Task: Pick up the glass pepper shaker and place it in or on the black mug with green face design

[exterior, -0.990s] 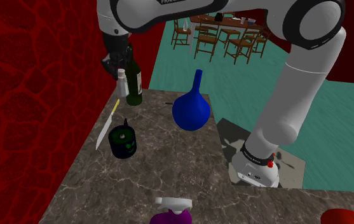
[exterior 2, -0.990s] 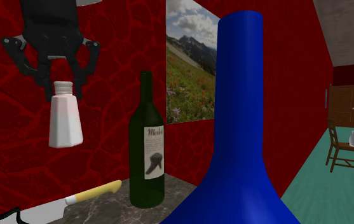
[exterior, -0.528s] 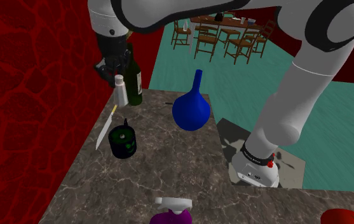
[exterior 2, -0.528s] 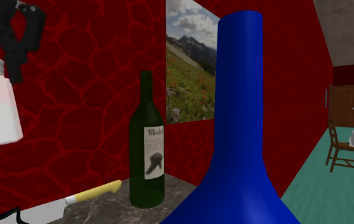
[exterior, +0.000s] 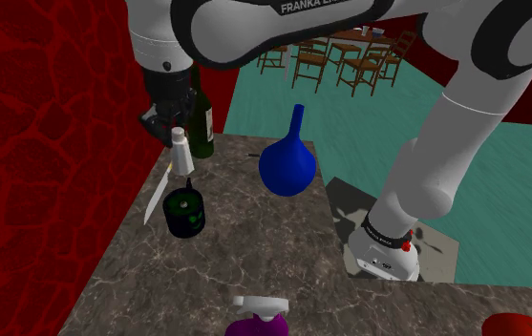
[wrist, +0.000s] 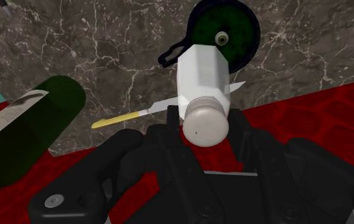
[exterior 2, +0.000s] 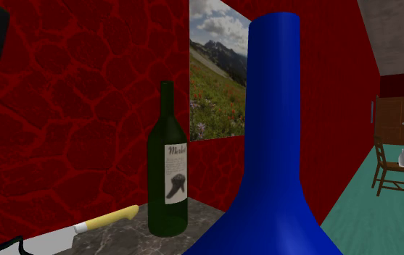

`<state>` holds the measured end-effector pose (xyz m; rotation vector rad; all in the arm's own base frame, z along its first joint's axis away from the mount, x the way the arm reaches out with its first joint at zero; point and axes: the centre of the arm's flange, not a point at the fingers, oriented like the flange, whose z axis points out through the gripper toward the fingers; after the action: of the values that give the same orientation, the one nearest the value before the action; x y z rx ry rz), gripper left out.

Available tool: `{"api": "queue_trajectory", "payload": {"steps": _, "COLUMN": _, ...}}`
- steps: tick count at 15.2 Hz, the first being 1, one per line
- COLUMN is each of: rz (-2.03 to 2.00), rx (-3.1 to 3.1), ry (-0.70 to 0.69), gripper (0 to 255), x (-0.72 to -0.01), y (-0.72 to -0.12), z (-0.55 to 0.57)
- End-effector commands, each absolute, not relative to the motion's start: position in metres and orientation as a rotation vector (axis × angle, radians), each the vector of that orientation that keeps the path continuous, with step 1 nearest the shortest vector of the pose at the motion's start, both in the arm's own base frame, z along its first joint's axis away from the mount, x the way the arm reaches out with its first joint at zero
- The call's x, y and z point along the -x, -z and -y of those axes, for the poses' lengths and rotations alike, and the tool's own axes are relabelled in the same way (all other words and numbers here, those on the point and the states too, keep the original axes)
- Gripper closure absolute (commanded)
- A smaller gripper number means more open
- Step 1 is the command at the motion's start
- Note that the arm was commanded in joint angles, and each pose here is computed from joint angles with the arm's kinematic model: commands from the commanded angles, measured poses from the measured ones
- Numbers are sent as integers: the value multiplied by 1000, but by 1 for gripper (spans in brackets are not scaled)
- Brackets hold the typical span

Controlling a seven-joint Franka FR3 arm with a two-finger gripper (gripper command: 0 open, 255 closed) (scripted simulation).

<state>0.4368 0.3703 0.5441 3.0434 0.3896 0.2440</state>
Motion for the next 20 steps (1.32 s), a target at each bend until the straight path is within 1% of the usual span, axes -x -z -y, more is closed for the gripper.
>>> {"api": "queue_trajectory", "payload": {"steps": 1, "rz": -389, "rx": -3044, "ry": -245, "gripper": 255, "x": -437, "y": -533, "z": -371}}
{"api": "queue_trajectory", "payload": {"steps": 14, "rz": -389, "rx": -3044, "ry": -245, "gripper": 255, "x": -437, "y": -465, "z": -371}}
{"api": "queue_trajectory", "payload": {"steps": 20, "rz": -389, "rx": -3044, "ry": -245, "gripper": 255, "x": -437, "y": -463, "z": -371}}
